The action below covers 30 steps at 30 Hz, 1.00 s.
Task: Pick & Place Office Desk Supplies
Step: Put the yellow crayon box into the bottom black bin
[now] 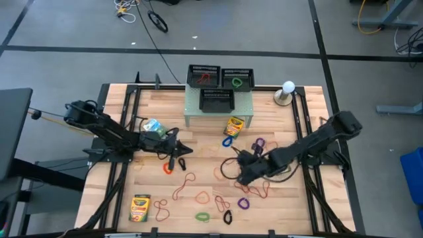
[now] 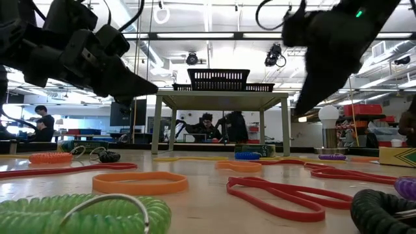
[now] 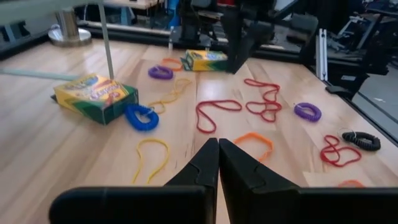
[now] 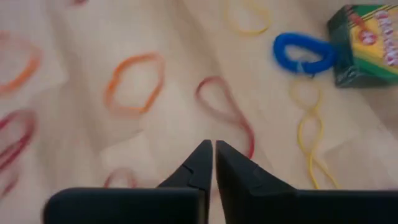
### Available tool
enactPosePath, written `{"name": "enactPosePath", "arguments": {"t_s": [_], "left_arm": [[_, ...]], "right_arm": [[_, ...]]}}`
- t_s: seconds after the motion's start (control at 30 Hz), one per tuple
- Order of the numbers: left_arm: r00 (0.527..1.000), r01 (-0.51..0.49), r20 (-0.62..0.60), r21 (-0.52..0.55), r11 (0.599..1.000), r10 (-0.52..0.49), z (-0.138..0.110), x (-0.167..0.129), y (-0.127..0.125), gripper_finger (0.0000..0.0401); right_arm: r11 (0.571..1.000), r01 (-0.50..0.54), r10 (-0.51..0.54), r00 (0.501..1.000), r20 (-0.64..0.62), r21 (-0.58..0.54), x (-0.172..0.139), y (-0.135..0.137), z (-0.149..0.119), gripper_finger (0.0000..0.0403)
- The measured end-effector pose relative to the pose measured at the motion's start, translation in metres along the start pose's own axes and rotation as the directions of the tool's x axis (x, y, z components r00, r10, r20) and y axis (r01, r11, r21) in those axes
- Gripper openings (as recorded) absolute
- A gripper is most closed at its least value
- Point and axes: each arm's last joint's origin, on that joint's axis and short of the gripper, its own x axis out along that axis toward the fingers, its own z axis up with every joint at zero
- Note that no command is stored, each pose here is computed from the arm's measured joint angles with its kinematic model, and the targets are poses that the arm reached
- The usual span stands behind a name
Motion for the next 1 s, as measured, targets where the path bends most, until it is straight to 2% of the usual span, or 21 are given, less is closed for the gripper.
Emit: {"name": "enactPosePath", "arguments": {"t_s": [0.07,0.2,0.33,0.43,0.73,1.0], "left_arm": [[1.0,0.001,-0.013,-0.002,1.0,-0.001,-0.002,0.002,0.0,0.0016],[1.0,-0.01,-0.03,0.011,1.0,0.011,-0.006,0.003,-0.001,0.0014],[0.999,-0.026,-0.029,0.019,0.999,0.027,-0.006,0.003,0.0,0.0014],[0.999,-0.027,-0.018,0.012,1.0,0.027,-0.005,0.003,0.0,0.0014],[1.0,-0.021,-0.008,0.008,1.0,0.021,-0.003,0.004,-0.001,0.0014],[1.0,-0.021,-0.009,0.008,1.0,0.021,-0.003,0.004,-0.001,0.0014]], "right_arm": [[0.992,0.088,-0.094,0.994,0.061,0.096,0.015,0.0,0.0,0.0053],[0.94,0.225,-0.275,0.945,0.176,0.256,0.041,-0.008,0.005,0.0063],[0.891,0.308,-0.392,0.892,0.226,0.333,0.069,-0.023,0.016,0.0035],[0.869,0.349,-0.444,0.862,0.243,0.35,0.085,-0.034,0.024,0.0008],[0.854,0.398,-0.478,0.855,0.203,0.335,0.109,-0.045,0.022,0.0005],[0.934,0.229,-0.273,0.952,0.136,0.276,0.092,-0.016,0.008,0.0009]]}}
